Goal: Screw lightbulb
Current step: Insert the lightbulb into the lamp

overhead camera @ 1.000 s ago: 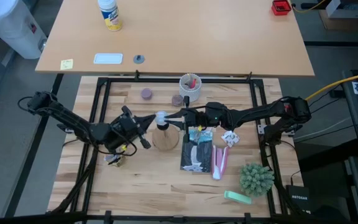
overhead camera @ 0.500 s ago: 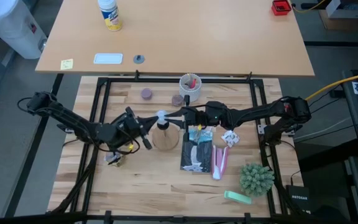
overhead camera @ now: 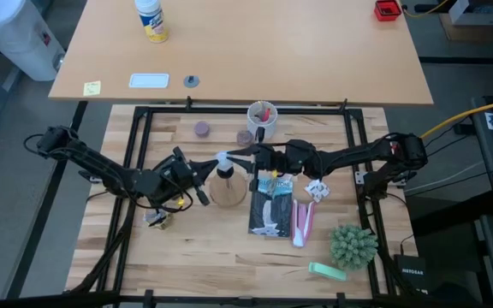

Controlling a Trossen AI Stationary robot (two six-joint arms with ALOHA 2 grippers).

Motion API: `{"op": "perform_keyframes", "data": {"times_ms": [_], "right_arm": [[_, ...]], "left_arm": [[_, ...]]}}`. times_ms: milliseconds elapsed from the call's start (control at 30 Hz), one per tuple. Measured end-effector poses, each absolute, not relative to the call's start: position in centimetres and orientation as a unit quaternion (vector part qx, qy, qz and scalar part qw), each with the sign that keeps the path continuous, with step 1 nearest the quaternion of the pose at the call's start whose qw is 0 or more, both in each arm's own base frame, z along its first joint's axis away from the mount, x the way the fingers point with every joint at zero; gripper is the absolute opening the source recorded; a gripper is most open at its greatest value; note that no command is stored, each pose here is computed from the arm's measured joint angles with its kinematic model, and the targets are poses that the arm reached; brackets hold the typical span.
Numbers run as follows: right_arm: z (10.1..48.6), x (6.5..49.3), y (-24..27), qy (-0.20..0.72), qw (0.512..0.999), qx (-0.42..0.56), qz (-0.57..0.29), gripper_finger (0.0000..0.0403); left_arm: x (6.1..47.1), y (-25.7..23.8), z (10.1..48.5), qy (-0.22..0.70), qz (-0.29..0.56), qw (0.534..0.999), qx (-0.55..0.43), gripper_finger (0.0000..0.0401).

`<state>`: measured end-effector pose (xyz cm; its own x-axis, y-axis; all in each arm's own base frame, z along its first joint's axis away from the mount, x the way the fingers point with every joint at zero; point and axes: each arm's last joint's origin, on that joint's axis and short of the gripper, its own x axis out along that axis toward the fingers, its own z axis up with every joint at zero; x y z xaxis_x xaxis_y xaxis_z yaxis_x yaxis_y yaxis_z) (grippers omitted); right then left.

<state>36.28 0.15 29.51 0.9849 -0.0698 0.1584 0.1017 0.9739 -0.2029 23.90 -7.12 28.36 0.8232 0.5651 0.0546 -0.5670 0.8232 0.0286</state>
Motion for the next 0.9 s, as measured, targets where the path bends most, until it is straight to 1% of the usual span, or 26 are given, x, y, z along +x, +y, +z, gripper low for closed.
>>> {"op": "perform_keyframes", "data": {"times_ms": [633, 900], "right_arm": [[29.10, 36.32, -0.51, -0.043, 0.992, -0.104, -0.052, 0.0062], [29.05, 36.32, -0.51, -0.041, 0.992, -0.104, -0.051, 0.0062]], "left_arm": [[23.91, -7.11, 28.33, -0.023, 0.297, 0.954, 0.021, 0.0001], [23.64, -7.55, 29.07, -0.045, 0.294, 0.954, 0.040, 0.0001]]}}
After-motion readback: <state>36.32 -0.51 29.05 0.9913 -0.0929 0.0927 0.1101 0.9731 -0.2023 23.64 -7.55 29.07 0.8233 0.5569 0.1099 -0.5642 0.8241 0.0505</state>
